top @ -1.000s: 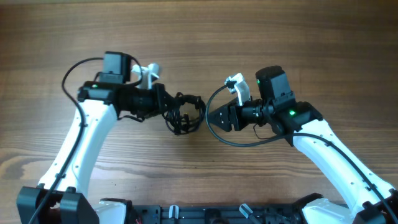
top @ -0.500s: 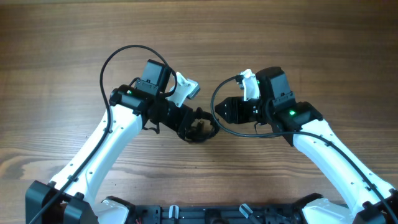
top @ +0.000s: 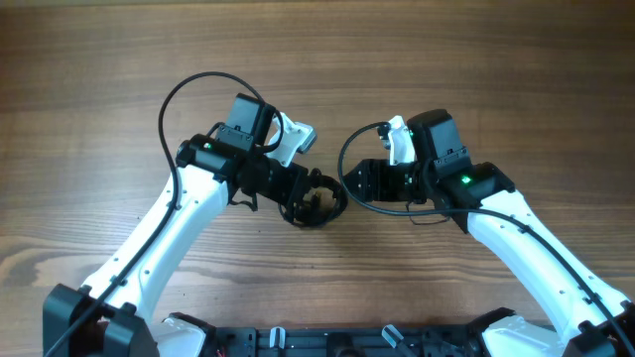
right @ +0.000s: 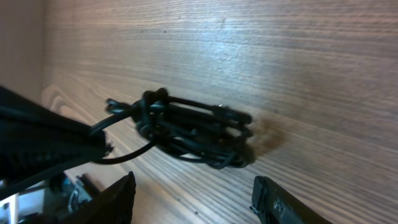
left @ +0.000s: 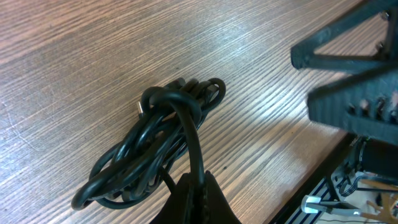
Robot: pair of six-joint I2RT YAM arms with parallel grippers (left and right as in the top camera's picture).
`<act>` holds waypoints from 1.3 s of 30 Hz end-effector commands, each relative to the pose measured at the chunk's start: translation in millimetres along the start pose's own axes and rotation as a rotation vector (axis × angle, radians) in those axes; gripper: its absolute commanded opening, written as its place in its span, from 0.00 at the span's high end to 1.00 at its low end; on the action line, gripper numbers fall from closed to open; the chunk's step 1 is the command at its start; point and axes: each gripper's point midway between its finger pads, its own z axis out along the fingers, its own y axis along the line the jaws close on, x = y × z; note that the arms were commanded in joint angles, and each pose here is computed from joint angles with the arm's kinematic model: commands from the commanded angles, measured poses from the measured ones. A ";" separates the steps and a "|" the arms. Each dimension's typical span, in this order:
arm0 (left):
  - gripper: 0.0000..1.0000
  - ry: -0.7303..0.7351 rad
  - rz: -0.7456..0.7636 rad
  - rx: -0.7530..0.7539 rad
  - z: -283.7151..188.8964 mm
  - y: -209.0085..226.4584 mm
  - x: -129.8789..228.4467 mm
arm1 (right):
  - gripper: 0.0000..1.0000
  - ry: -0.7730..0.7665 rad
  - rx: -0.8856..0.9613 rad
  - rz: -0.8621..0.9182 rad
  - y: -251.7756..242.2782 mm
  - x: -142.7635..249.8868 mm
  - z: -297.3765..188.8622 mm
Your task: Untangle cables
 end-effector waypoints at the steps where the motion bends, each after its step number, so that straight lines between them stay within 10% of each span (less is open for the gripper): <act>1: 0.96 0.040 -0.039 0.004 13.6 4.8 4.2 | 0.36 0.032 -0.050 0.015 9.1 6.2 0.0; 16: 0.96 -0.008 -0.010 -0.022 10.1 7.7 -6.1 | 0.35 0.023 -0.038 -0.021 7.0 4.7 0.2; 28: 0.96 -0.222 0.479 0.183 -74.8 -75.3 6.7 | 0.27 -0.010 -0.412 -0.516 65.3 5.7 -18.2; 39: 0.96 -0.441 0.281 0.385 -131.0 -59.2 -14.7 | 0.38 0.030 -0.643 -0.660 91.0 31.9 -36.9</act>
